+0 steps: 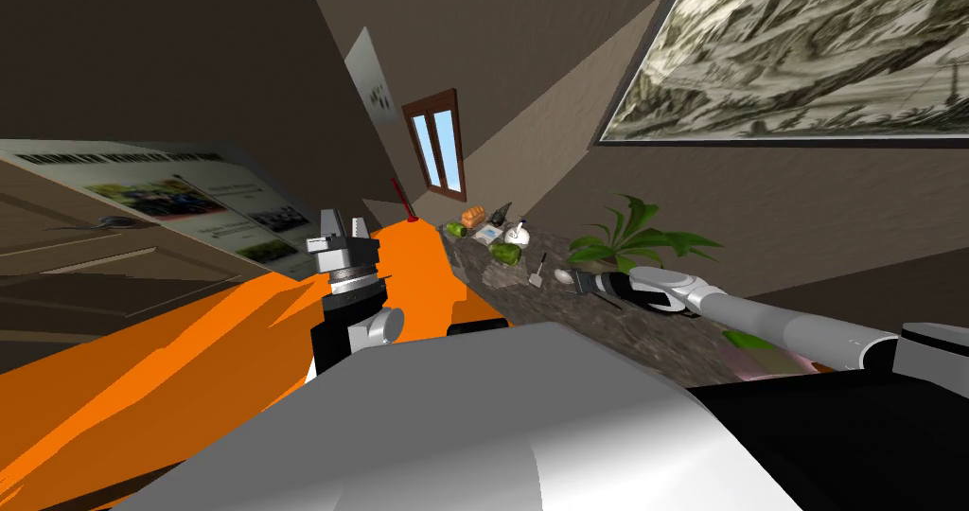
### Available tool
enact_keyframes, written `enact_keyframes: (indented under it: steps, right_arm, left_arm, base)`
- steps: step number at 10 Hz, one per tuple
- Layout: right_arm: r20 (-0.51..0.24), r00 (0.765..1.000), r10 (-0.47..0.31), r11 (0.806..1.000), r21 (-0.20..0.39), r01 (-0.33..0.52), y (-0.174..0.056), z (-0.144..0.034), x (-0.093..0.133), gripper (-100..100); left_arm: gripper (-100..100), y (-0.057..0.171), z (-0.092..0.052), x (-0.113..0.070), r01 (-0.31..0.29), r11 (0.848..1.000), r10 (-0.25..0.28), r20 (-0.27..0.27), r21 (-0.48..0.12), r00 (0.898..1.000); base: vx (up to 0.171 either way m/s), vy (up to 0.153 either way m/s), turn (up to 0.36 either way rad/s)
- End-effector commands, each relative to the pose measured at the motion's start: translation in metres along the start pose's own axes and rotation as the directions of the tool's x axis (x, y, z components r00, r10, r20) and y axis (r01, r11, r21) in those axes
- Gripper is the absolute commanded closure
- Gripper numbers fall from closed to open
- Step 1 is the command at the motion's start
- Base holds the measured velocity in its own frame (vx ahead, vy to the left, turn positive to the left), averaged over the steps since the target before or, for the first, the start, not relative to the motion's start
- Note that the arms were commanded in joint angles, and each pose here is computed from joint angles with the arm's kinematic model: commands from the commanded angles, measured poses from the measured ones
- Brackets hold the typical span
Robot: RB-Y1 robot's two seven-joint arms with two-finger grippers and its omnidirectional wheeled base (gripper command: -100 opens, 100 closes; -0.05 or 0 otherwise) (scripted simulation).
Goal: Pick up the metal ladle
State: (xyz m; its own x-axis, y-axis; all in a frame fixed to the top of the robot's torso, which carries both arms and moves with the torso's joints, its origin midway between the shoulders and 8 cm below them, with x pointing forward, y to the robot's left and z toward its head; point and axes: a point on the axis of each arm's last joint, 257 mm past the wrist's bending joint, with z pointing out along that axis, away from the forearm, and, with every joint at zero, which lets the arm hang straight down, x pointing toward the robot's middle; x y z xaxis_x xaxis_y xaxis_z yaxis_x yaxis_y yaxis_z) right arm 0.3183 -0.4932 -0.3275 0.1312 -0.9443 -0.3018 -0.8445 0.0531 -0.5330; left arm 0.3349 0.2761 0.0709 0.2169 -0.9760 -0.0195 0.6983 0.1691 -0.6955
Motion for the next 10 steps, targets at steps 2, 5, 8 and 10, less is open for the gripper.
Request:
enact_keyframes:
  steps: [2, 5, 8, 10]
  right_arm:
    - [0.0, 1.0, 0.0, 1.0, 0.0, 0.0, 0.0, 0.0, 0.0, 100]
    - [0.001, 1.0, 0.002, 1.0, 0.0, -0.002, 0.0, 0.0, 0.0, 100]
    - [0.018, 1.0, -0.026, 1.0, -0.009, 0.026, -0.007, -0.002, -0.011, 100]
    - [0.036, 0.998, -0.051, 0.998, -0.018, 0.052, -0.012, -0.004, -0.023, 100]
  left_arm:
    - [0, 0.0, 0.0, 0.0, 0.0, 1.0, 0.0, 0.0, 0.0, 1.0]
    - [0, 0.0, 0.0, 0.0, 0.0, 1.0, 0.0, 0.0, 0.0, 1.0]
    - [0, 0.0, 0.0, 0.0, 0.0, 1.0, 0.0, 0.0, 0.0, 1.0]
    - [0, 0.0, 0.0, 0.0, 0.0, 1.0, 0.0, 0.0, 0.0, 1.0]
  base:
    - [-0.002, 0.001, -0.006]
    - [0.0, 0.0, 0.0]
    - [0.018, -0.007, -0.136]
    - [0.036, -0.021, -0.148]
